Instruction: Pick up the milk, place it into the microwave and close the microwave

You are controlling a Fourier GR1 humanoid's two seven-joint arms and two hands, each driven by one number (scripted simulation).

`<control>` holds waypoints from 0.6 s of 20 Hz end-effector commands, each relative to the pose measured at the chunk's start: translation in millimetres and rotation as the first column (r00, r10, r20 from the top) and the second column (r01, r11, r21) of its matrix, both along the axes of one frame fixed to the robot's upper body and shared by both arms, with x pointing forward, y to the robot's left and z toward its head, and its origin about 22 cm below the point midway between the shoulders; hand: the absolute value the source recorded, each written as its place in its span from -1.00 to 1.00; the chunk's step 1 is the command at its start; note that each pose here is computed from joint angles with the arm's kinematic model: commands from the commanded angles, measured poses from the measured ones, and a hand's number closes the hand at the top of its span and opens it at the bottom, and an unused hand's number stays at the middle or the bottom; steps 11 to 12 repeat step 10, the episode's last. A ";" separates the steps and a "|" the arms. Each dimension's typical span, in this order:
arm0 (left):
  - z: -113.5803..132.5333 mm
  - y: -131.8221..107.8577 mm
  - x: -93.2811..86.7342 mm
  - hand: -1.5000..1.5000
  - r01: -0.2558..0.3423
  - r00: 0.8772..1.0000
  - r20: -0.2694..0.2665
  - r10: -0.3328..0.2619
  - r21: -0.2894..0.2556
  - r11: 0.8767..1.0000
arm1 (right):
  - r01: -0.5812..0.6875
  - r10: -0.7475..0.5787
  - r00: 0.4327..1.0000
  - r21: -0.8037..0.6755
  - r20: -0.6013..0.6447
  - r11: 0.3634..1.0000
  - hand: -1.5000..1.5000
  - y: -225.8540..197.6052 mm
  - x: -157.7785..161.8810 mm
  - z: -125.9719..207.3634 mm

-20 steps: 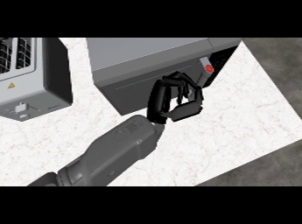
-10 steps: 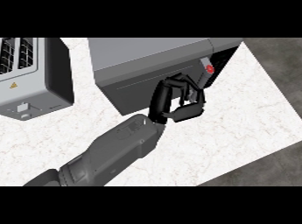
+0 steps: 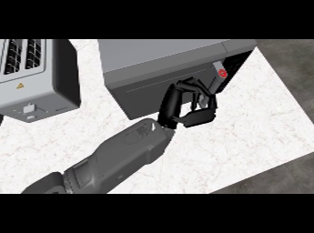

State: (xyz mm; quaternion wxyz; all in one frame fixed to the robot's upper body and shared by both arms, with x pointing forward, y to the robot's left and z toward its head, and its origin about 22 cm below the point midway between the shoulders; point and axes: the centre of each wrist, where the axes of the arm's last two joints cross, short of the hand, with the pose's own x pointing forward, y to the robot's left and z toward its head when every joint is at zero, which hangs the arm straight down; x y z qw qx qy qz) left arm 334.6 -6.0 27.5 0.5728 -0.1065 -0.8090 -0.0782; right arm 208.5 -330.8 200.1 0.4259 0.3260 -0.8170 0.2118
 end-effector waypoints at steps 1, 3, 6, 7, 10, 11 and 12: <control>-30.7 36.3 19.4 1.00 -0.263 0.950 -0.155 0.270 0.069 0.962 | 0.016 -0.016 1.000 -0.012 -0.002 1.000 -1.00 -3.5 -4.2 3.4; -26.7 33.8 20.5 1.00 -0.242 0.953 -0.176 0.247 0.052 0.969 | 0.026 -0.026 1.000 -0.012 0.001 1.000 -1.00 -6.4 -6.6 6.8; -35.2 36.4 15.3 -1.00 -0.235 0.951 -0.195 0.240 0.048 0.971 | 0.024 -0.024 0.999 -0.006 -0.023 1.000 -1.00 -6.6 -10.5 3.2; -29.7 34.2 19.1 -1.00 -0.219 0.956 -0.190 0.224 0.047 0.975 | 0.038 -0.038 0.999 -0.011 -0.011 0.999 -1.00 -7.6 -11.3 6.0; -35.2 36.0 16.1 -1.00 -0.215 0.955 -0.198 0.221 0.049 0.975 | 0.029 -0.029 0.999 -0.010 -0.016 1.000 -1.00 -6.7 -14.9 8.3; -35.2 36.0 16.1 -1.00 -0.215 0.955 -0.198 0.221 0.049 0.975 | 0.029 -0.029 0.999 -0.010 -0.016 1.000 -1.00 -6.7 -14.9 8.3; -35.2 36.0 16.1 -1.00 -0.215 0.955 -0.198 0.221 0.049 0.975 | 0.029 -0.029 0.999 -0.010 -0.016 1.000 -1.00 -6.7 -14.9 8.3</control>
